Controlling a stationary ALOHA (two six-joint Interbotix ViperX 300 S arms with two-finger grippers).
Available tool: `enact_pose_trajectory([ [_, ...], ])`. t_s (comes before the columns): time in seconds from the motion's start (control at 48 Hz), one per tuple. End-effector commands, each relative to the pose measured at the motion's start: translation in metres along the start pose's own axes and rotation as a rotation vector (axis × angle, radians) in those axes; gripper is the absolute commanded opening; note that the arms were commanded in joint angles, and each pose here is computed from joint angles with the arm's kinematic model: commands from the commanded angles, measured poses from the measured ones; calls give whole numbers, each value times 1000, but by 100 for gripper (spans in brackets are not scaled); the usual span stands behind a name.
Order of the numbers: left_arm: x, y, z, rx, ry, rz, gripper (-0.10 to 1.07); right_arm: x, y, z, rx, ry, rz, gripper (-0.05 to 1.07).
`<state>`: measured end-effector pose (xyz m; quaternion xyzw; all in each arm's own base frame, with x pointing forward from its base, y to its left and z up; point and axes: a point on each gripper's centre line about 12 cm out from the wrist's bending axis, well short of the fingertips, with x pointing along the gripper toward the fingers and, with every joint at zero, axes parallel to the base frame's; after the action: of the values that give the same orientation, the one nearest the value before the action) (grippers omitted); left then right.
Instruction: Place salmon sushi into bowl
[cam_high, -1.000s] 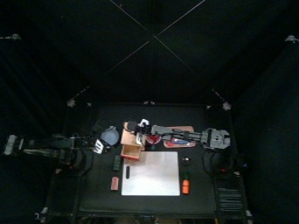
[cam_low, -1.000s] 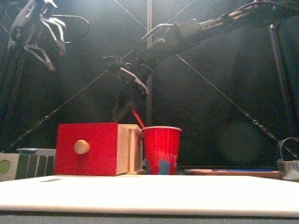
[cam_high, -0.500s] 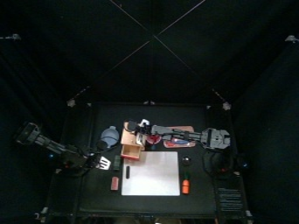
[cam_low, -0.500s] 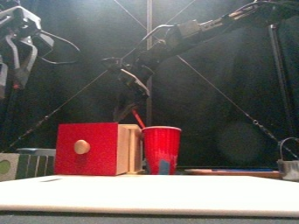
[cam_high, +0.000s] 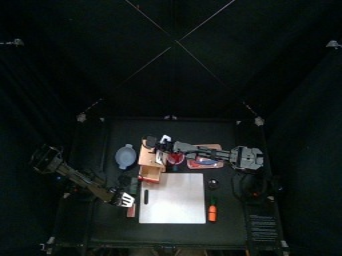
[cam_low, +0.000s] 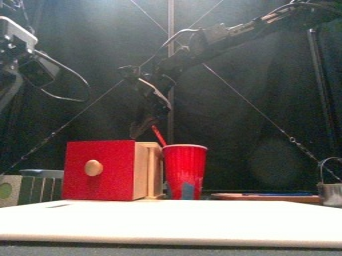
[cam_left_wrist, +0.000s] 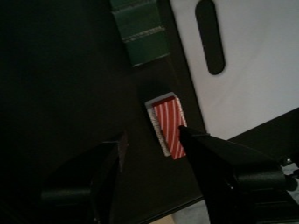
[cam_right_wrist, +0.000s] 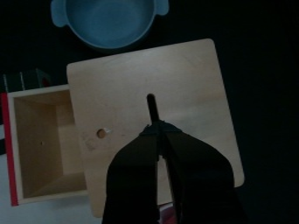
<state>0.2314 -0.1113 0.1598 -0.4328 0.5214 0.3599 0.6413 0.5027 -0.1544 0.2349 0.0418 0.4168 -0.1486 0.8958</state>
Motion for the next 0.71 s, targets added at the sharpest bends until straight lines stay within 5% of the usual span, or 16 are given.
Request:
enact_pose_trajectory([
  [0.0, 8, -17, -7, 14, 12, -41, 87, -49, -4, 32, 9, -122, -2, 11],
  [0.688, 49, -36, -14, -86, -27, 61, 87, -105, -2, 32, -6, -194, -2, 12],
])
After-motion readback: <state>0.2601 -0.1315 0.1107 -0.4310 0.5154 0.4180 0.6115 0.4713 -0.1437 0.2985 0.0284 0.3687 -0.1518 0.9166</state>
